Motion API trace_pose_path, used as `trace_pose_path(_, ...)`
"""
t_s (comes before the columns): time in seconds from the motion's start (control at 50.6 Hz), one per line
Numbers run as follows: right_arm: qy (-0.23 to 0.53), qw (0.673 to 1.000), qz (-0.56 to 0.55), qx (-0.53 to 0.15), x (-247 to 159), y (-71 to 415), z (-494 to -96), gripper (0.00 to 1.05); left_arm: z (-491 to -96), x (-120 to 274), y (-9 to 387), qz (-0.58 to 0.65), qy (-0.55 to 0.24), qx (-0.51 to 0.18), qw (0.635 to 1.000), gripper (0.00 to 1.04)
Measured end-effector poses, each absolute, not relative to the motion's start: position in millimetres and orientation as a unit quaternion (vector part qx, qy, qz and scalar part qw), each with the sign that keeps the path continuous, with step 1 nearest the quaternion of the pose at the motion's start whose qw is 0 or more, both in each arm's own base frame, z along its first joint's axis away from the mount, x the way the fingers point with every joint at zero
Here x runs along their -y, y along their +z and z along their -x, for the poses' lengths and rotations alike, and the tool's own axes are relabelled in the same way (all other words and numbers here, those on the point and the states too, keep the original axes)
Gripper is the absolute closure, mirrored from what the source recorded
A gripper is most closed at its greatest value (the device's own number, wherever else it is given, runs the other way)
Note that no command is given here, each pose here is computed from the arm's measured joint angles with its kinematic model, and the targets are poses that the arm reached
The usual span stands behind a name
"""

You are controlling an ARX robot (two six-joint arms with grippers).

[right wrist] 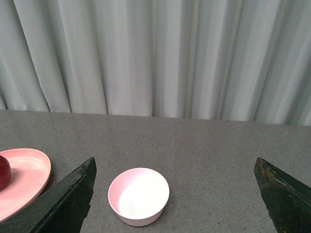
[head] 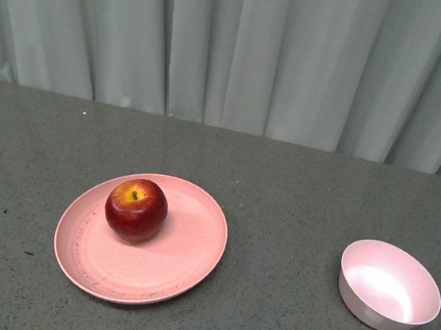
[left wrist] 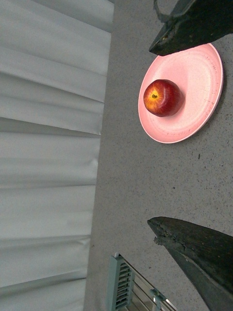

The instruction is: Move apple from plate to bowl

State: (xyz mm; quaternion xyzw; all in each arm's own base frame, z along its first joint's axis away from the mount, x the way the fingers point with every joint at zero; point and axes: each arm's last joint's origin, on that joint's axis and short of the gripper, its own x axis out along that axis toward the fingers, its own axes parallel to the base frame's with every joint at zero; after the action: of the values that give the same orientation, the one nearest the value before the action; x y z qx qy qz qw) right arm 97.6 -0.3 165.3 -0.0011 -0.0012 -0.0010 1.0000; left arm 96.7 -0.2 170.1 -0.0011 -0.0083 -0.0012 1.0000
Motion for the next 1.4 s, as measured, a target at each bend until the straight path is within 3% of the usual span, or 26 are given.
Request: trace_pose_path(1.403,-0.001,1.0,0.001,0.001,0.3,165.2,-97.6,0.09,-96.7,0.2,170.1,0.001,-0.001,0.008,1.0,0.07)
